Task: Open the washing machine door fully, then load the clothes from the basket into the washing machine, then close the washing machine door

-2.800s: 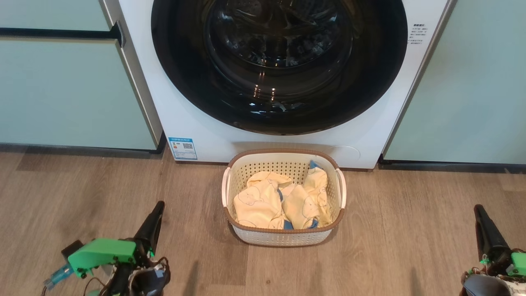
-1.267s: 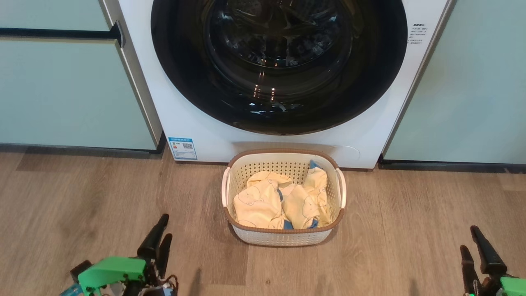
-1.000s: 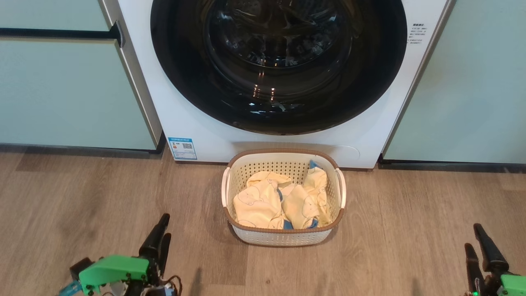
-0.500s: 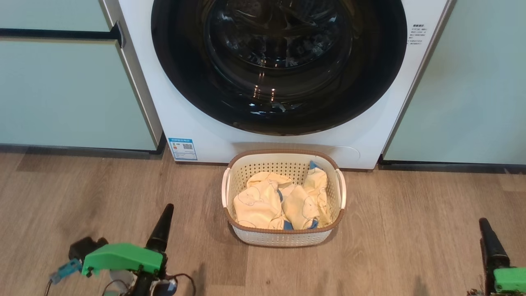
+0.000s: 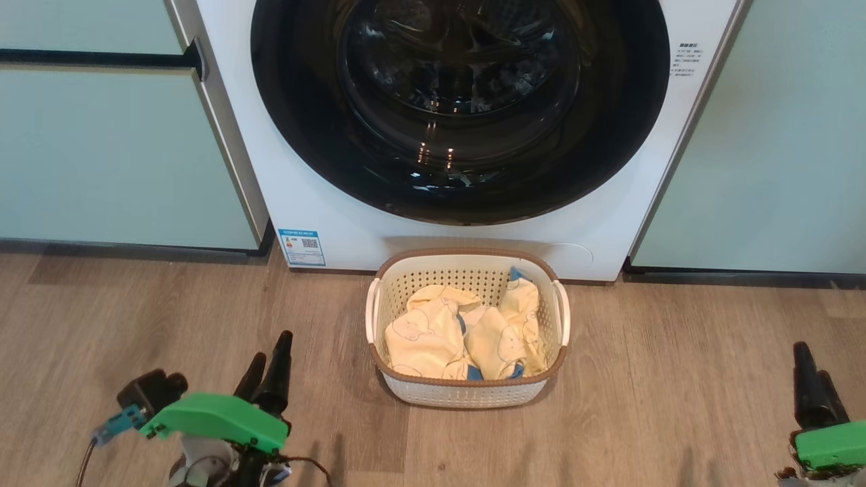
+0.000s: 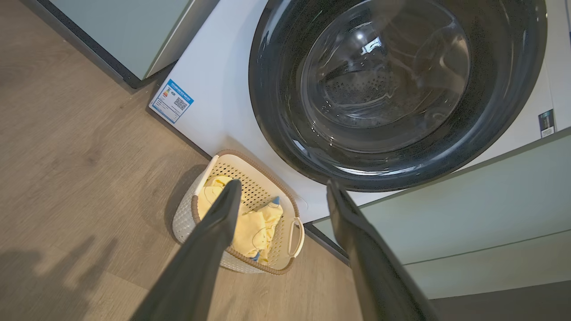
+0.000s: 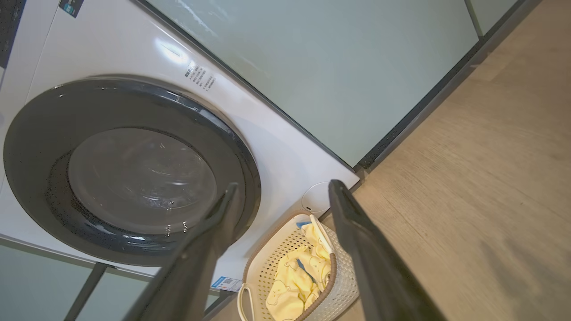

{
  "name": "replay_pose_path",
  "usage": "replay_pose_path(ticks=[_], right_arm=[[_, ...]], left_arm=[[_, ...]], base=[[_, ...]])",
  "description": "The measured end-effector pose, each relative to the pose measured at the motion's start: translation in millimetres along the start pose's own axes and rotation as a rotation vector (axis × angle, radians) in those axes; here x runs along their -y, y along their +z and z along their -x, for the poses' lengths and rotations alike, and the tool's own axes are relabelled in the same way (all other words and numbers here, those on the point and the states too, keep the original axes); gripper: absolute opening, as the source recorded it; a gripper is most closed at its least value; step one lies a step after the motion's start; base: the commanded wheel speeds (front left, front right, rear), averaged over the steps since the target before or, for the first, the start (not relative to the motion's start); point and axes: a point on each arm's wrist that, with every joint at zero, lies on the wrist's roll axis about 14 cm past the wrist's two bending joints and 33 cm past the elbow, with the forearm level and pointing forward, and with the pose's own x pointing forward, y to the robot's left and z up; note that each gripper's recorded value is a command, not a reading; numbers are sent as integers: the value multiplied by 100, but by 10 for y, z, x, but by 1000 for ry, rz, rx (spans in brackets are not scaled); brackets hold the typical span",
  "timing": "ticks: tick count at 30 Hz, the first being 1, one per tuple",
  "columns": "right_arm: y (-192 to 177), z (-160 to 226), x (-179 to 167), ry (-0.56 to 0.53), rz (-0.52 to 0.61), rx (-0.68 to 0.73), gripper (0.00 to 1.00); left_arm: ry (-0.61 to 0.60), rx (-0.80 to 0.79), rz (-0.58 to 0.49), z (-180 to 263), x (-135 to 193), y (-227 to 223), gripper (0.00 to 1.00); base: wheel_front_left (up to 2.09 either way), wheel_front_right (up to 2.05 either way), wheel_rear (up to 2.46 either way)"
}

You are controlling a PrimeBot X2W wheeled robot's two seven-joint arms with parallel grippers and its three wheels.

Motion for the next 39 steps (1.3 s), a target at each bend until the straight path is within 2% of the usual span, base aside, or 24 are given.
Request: replay_pose_path(ticks=[14,39], right_arm=[[8,-4,-128,51,239,8,100],[82,-50,-269,114,549,55,100]], left_arm=[[-40,5,-209,-4,117,-21,100],[-124,16,-533,-46,314,-114,100]], base=[[0,0,0],[0,0,0]])
